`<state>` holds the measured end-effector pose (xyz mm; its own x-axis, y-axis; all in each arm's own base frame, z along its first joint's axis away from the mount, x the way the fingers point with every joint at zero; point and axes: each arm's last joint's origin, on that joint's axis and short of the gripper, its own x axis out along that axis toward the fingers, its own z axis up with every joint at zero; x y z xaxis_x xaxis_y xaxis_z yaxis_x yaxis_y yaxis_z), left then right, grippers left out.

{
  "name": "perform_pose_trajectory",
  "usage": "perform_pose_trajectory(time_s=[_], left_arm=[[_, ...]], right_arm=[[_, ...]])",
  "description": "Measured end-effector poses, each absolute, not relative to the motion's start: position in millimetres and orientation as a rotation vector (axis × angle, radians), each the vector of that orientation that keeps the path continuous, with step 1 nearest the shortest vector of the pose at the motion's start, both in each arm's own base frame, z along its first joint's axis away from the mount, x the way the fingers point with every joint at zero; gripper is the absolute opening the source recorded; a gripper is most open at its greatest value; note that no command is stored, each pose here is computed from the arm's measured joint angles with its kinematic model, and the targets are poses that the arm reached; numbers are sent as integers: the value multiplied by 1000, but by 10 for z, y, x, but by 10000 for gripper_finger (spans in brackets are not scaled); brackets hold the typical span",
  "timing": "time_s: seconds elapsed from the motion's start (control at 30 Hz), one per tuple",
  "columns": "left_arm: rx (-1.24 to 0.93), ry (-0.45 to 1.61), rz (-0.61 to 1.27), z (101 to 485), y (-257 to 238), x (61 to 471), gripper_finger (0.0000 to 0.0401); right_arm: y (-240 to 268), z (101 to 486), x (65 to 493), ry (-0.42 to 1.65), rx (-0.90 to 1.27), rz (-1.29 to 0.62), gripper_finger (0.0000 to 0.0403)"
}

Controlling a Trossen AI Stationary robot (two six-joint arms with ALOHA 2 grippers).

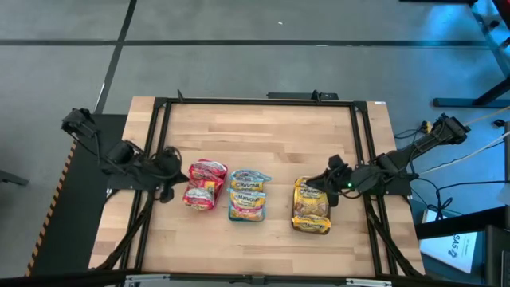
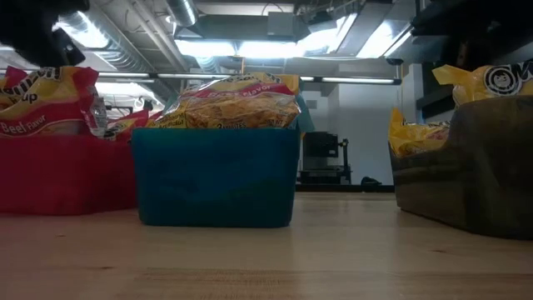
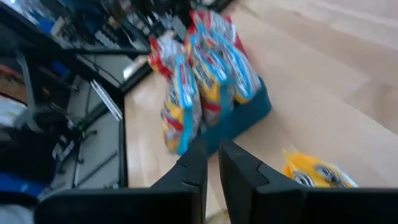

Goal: Sort Maruchan noodles
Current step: Adjust the red bin

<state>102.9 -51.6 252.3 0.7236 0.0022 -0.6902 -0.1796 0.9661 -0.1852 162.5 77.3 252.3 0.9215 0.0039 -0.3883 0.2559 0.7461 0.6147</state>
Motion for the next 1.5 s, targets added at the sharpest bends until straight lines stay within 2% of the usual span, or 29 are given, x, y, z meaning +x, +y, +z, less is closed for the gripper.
perform_pose_trajectory(time_s=[0.27,0.67,1.03,1.5], left_arm=[[-209,725,147,2412,-563,1189,2],[-199,769,388,2295,-329,1449,2],[-266,788,330,2266,35,1709,2],[-242,973,321,1980,464,1873,2]], right_arm=[[769,2534,1628,364,714,-154,39],[769,2535,1629,358,788,-168,39],[772,2548,1634,345,811,-164,39],[772,2547,1635,346,808,-162,39]])
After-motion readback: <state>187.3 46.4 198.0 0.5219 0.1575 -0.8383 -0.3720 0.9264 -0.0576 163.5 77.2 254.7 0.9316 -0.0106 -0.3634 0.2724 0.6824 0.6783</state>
